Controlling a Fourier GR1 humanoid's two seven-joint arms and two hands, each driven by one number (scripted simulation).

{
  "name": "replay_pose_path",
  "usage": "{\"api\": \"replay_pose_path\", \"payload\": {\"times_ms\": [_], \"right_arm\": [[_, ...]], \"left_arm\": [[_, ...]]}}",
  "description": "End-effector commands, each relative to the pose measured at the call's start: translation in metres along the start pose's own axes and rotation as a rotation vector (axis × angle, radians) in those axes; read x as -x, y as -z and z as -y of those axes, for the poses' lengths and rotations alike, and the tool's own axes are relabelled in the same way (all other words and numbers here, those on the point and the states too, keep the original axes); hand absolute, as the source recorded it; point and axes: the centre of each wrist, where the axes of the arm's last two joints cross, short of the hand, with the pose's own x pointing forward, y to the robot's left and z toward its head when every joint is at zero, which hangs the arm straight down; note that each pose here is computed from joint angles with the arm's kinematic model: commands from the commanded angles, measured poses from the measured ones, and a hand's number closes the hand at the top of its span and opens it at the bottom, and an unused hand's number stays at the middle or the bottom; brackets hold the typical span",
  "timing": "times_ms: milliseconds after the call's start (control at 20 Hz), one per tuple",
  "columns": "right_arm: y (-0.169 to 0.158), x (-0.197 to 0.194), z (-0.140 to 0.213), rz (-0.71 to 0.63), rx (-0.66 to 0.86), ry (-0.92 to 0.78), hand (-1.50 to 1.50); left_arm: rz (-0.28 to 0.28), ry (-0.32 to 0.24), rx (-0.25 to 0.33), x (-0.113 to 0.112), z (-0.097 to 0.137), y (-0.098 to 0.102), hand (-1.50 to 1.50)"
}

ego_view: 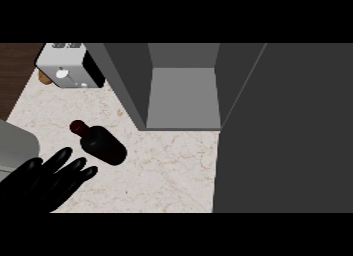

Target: Pick up the wine, place it into the cabinet and close the cabinet

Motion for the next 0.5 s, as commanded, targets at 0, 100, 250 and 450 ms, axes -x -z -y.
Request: {"api": "replay_pose_path", "payload": {"times_ms": [0,100,250,450], "right_arm": [[-0.003,-0.014,-0.017,0.025,0.005,0.006,-1.5],[-0.006,-0.024,-0.008,0.02,0.002,0.004,-1.5],[0.01,-0.017,-0.01,0.027,-0.009,0.014,-1.5],[-0.002,-0.021,0.001,0.037,0.0,0.0,-1.5]], "left_arm": [[0.051,-0.002,0.036,-0.019,0.027,-0.012,-1.5],[0.055,-0.002,0.038,-0.022,0.027,-0.002,-1.5],[0.067,-0.006,0.014,-0.029,0.038,-0.008,-1.5],[0.023,0.022,-0.031,-0.026,0.032,-0.012,-1.5]]}}
